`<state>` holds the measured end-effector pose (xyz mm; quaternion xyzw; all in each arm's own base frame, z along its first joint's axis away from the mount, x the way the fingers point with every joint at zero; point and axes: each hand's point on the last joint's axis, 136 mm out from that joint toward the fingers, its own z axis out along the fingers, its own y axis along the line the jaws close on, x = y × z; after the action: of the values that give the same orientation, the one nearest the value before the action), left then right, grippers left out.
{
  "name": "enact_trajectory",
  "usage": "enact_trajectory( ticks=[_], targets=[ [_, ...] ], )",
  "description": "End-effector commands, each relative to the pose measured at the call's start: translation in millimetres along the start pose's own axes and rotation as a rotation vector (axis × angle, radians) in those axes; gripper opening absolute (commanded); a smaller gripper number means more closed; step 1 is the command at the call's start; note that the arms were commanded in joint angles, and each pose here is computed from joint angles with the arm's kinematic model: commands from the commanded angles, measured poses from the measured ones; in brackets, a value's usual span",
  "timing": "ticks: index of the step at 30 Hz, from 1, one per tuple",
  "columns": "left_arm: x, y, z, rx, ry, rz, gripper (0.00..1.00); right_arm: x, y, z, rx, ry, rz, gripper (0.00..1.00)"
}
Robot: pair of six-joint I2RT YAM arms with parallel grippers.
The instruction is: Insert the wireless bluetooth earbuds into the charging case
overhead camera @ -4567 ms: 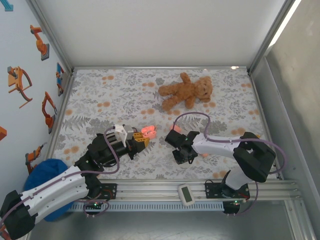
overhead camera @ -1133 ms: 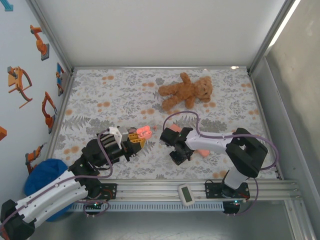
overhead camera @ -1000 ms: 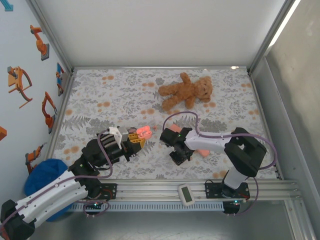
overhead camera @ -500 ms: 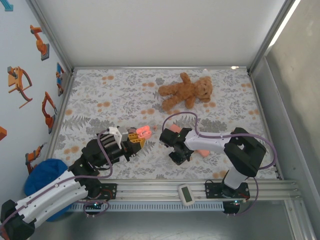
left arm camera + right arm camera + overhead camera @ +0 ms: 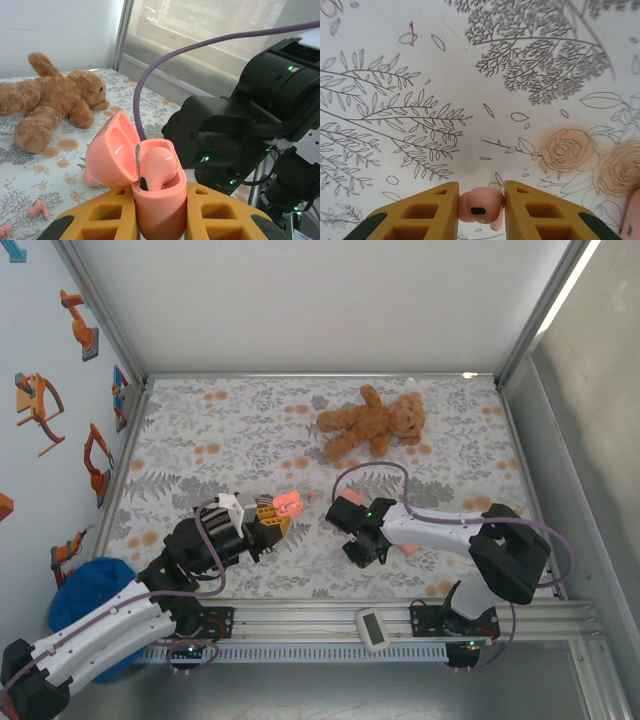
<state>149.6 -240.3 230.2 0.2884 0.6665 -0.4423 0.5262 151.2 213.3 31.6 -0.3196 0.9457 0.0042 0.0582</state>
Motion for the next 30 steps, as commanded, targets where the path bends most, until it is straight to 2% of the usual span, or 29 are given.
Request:
enact_trajectory(
  ticks=[1, 5, 15, 23, 30],
  targets=[
    [-4, -3, 0, 0.016, -0.025, 0.006, 0.11, -9, -10, -22, 0.027, -0.100, 0.072, 0.27],
    [-6, -4, 1, 0.018, -0.033, 0.009, 0.11, -24, -14, -56, 0.009, -0.240, 0.135, 0.27],
    [-16, -7, 11, 0.044, -0.071, 0.011, 0.11, -71, -12, -174, -0.156, -0.712, 0.213, 0.27],
    [-26, -14, 22, 0.090, -0.086, 0.014, 0.11, -97, 6, -244, -0.324, -0.965, 0.178, 0.27],
    [-33, -20, 31, 0.129, -0.099, 0.012, 0.11, -109, 21, -288, -0.463, -1.139, 0.156, 0.27]
  ],
)
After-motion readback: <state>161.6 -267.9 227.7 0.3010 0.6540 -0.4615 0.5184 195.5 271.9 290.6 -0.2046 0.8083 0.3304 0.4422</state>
